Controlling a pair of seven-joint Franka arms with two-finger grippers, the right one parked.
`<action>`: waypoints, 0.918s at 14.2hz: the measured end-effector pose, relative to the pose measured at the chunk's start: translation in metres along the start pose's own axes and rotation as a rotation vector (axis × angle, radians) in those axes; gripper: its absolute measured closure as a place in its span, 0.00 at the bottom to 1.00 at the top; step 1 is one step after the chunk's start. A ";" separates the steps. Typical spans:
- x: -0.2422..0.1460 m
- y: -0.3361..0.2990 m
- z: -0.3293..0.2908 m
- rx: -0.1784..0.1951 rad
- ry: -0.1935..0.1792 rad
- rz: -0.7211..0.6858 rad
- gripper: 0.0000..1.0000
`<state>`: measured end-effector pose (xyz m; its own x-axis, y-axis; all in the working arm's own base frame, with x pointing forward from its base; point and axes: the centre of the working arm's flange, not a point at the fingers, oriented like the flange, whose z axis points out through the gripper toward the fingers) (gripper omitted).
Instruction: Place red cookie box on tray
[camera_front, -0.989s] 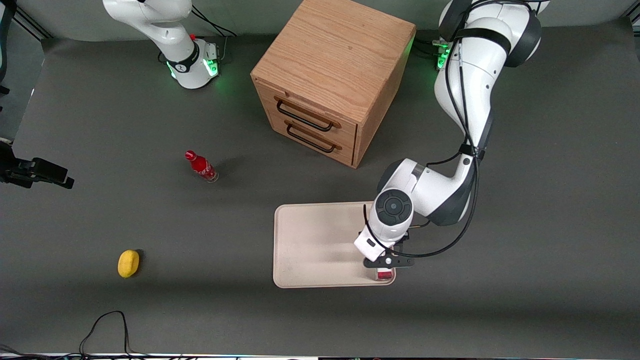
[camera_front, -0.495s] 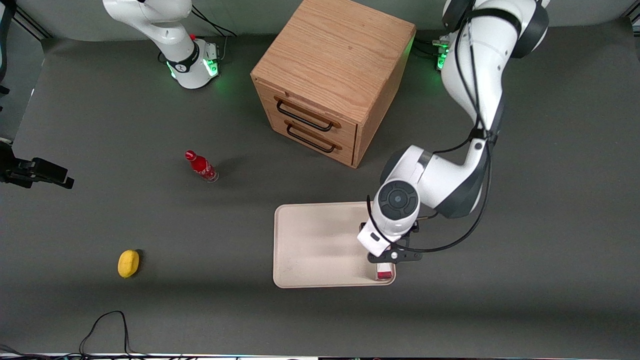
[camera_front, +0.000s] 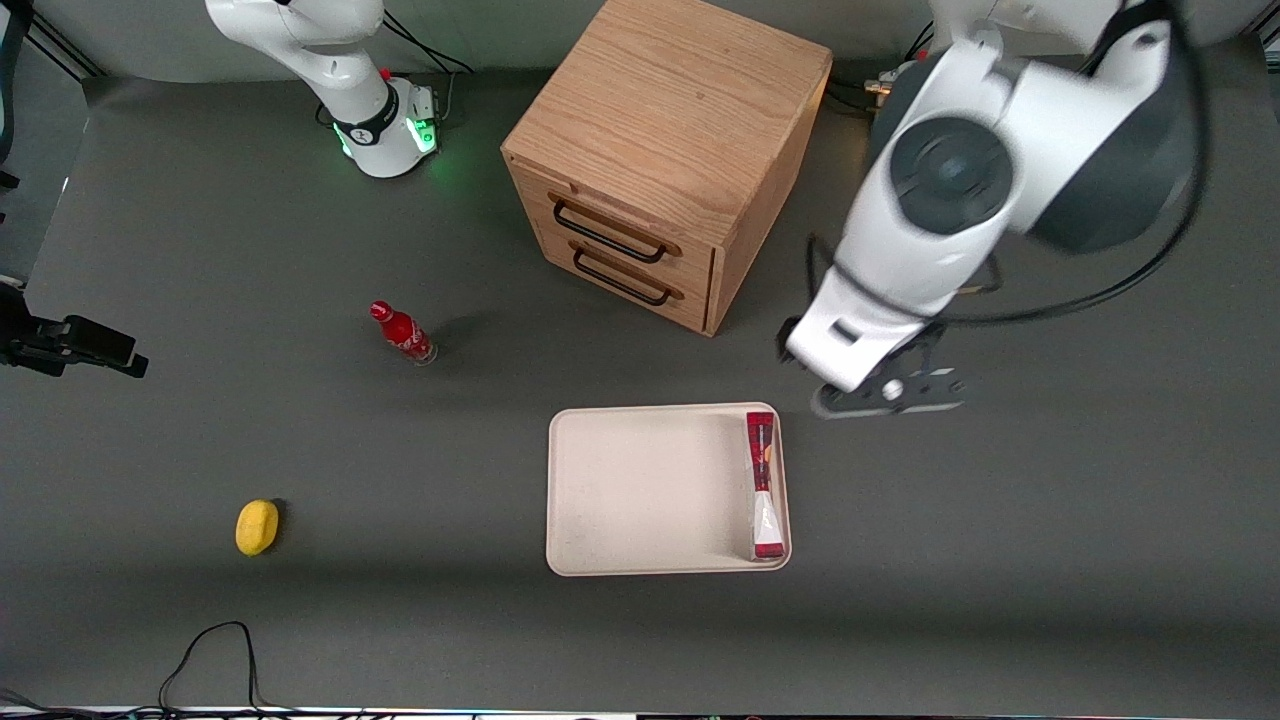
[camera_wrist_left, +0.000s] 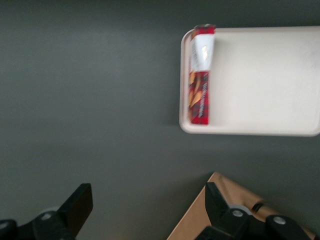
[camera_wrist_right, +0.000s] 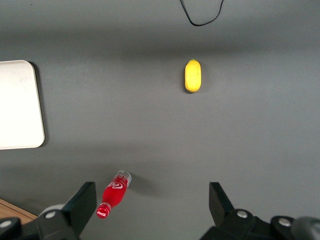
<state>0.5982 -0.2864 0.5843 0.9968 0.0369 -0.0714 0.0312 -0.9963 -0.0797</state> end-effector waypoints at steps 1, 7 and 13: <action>-0.001 -0.028 -0.010 -0.008 -0.020 0.008 0.00; 0.001 -0.157 0.009 -0.032 -0.045 0.035 0.00; -0.011 -0.228 0.038 -0.042 -0.017 0.057 0.00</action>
<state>0.5776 -0.0569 0.5653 0.9956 -0.0194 -0.0919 -0.0226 -0.9992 -0.0334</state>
